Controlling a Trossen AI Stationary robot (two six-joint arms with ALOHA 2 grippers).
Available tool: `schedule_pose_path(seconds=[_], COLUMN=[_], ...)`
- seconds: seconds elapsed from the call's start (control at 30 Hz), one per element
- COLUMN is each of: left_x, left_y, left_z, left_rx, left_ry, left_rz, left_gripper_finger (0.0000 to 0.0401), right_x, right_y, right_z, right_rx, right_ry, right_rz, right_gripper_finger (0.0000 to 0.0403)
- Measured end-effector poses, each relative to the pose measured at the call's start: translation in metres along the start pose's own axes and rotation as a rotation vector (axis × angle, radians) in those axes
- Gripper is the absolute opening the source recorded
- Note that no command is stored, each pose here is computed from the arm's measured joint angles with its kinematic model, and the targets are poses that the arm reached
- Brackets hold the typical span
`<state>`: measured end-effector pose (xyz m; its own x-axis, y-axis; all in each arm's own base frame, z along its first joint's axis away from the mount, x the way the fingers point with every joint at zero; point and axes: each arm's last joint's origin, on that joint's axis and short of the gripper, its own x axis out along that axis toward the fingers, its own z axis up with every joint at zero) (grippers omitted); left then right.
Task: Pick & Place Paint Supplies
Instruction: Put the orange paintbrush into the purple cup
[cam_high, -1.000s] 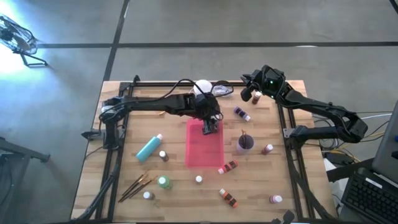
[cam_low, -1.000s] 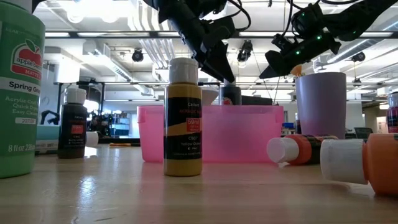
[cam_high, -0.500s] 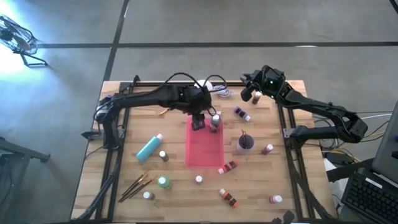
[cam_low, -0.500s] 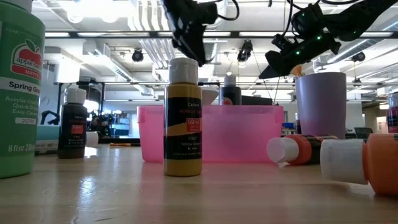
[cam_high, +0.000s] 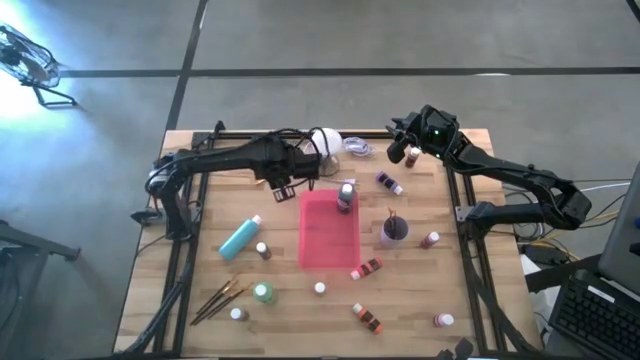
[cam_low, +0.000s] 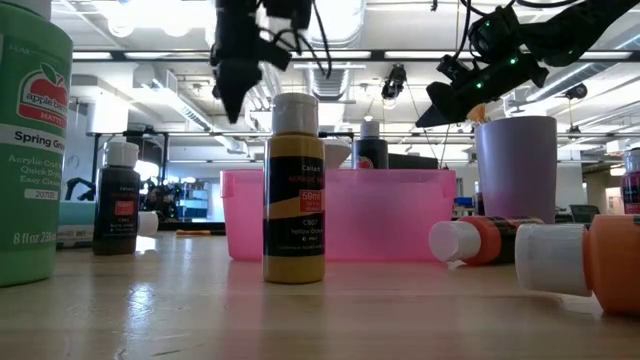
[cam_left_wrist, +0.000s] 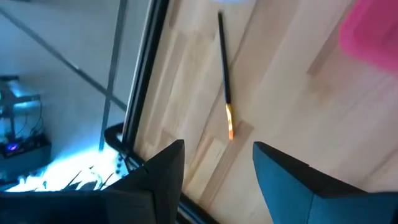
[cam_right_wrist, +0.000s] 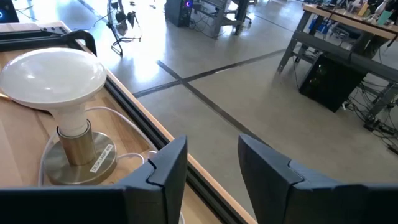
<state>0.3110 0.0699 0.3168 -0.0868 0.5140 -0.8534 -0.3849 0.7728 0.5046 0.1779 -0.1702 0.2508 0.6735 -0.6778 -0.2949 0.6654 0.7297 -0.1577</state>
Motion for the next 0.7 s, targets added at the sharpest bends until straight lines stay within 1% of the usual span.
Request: schedule_pose_path(seconds=[0.1,0.17,0.27,0.43,0.6,0.7], left_x=[0.016,0.027,0.044,0.075,0.101,0.111], left_y=[-0.002,-0.001,0.001,0.002,-0.002,-0.005], left_z=[-0.009,-0.014,-0.022,-0.040,-0.061,-0.071], left_rx=[0.010,-0.002,-0.033,-0.045,-0.006,-0.020], left_ry=[0.052,0.077,0.076,0.050,0.044,0.034], left_rz=[0.013,0.018,0.014,-0.075,-0.130,-0.219], left_gripper_finger=[0.0195,0.0195,0.0195,0.0195,0.0195,0.0195], right_x=[0.000,0.000,0.000,0.000,0.000,0.000], right_y=[0.000,0.000,0.000,0.000,0.000,0.000], right_z=[0.000,0.000,-0.001,0.000,0.000,0.000], right_rx=[0.000,0.000,0.000,0.000,0.000,0.001], right_ry=[0.003,0.004,0.004,0.004,0.004,0.001], right_rz=[0.000,0.001,0.001,0.002,0.002,0.001], right_gripper_finger=[0.0134,0.0127,0.0117,0.0100,0.0084,0.0076])
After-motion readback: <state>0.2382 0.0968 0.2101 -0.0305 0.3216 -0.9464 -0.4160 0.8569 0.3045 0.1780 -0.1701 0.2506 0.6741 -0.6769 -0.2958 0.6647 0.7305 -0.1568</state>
